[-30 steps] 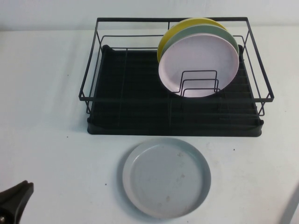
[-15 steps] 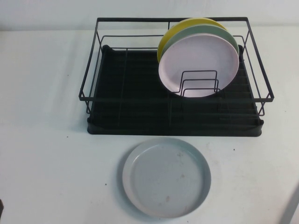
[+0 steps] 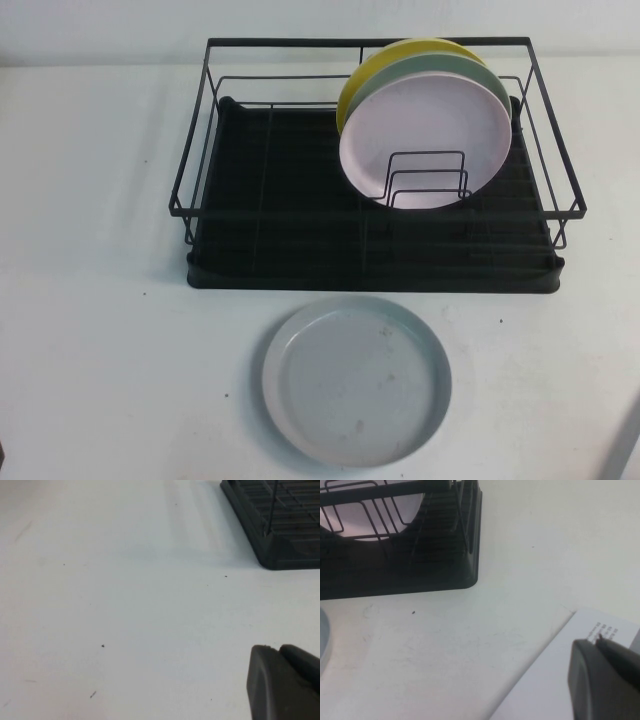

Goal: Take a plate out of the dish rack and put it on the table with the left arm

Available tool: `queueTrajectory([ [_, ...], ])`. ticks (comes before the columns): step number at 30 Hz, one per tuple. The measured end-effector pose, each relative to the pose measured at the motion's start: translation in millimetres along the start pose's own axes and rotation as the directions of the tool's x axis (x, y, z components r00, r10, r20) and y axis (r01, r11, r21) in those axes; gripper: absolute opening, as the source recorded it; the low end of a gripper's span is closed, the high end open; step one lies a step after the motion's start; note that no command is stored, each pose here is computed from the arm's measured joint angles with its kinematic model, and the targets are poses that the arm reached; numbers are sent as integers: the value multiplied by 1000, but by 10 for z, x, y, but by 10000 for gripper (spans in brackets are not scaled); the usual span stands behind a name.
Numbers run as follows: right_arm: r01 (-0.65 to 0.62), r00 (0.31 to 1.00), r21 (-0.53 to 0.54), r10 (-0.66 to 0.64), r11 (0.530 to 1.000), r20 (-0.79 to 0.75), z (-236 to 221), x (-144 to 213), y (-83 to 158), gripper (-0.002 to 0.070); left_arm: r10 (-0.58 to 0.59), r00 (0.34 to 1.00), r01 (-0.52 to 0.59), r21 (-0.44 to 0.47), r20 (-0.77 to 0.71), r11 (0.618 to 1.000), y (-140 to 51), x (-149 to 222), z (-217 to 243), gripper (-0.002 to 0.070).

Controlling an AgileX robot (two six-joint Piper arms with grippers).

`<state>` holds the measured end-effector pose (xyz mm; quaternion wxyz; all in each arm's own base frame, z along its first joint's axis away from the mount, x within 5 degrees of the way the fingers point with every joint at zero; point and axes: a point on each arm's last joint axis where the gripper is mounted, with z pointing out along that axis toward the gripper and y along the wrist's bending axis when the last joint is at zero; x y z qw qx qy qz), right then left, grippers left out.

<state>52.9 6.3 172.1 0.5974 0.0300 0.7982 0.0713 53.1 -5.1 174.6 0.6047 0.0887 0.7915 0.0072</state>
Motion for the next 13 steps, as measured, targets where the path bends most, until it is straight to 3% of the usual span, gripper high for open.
queueTrajectory([
  [13, 0, 1000, 0, 0, 1000, 0, 0, 0, 0, -18, -27, 1000, 27, 12, 1, 1000, -11, -1, 0, -1],
])
